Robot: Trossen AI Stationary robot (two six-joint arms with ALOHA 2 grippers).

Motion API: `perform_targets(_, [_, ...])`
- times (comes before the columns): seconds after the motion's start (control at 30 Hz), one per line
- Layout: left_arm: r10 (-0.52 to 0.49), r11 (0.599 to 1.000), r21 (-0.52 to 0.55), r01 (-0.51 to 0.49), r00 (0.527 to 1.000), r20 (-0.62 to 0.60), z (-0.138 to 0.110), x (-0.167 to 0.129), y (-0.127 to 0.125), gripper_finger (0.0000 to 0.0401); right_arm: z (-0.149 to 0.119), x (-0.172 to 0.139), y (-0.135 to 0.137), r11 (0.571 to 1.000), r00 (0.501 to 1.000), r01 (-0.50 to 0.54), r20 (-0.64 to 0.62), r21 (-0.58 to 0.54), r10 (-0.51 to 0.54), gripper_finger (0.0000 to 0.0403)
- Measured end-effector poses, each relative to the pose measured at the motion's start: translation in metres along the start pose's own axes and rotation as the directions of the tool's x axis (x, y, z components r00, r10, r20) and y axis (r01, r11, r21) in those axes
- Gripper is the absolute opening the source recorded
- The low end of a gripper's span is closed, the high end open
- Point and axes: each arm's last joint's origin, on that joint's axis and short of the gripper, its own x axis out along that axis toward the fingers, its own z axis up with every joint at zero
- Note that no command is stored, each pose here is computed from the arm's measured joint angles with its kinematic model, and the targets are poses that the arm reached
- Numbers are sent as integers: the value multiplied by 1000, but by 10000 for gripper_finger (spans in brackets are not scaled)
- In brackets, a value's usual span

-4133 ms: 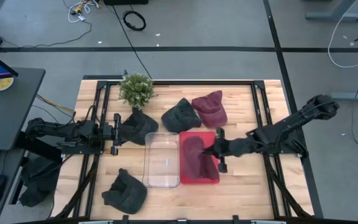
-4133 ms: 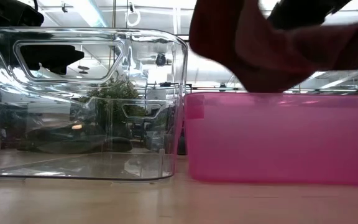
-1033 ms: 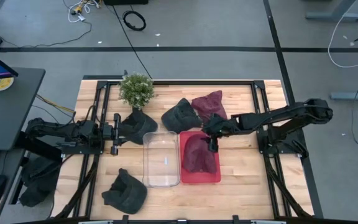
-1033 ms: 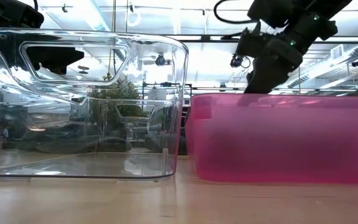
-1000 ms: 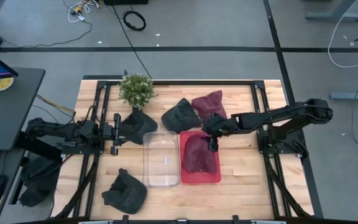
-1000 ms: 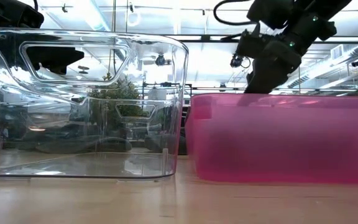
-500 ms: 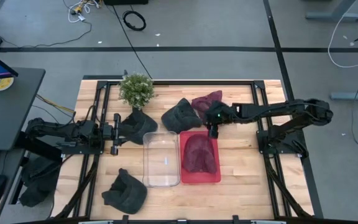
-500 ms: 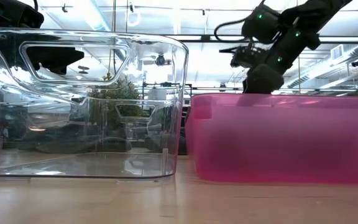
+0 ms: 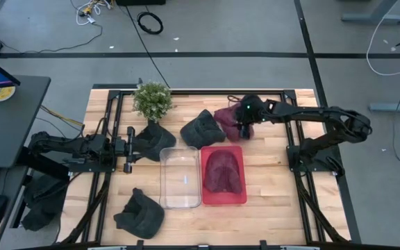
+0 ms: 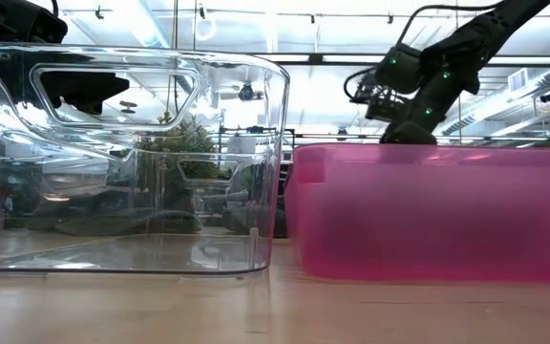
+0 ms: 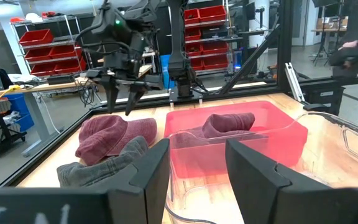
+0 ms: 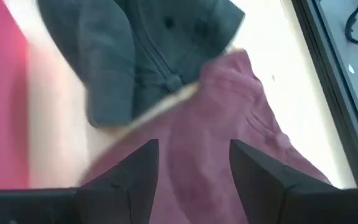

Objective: Pick & Place hat
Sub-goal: Put the red cap into the red bin

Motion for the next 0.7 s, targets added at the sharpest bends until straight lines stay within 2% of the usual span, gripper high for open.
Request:
perform_targets(0.2, [0,1000,0,0,1000,0,0,0,0,161,-11,-2,-17,1000,1000,2,-31,-6,-2,198])
perform_targets(0.4, [-2,1000,0,2,1000,0,0,0,0,161,-18,0,-27,997,998,-69,-10,14,69,198])
perform_targets(0.7, [-3,1000,0,3,1000,0,0,0,0,161,-27,26,-29,992,989,-126,-75,20,127,198])
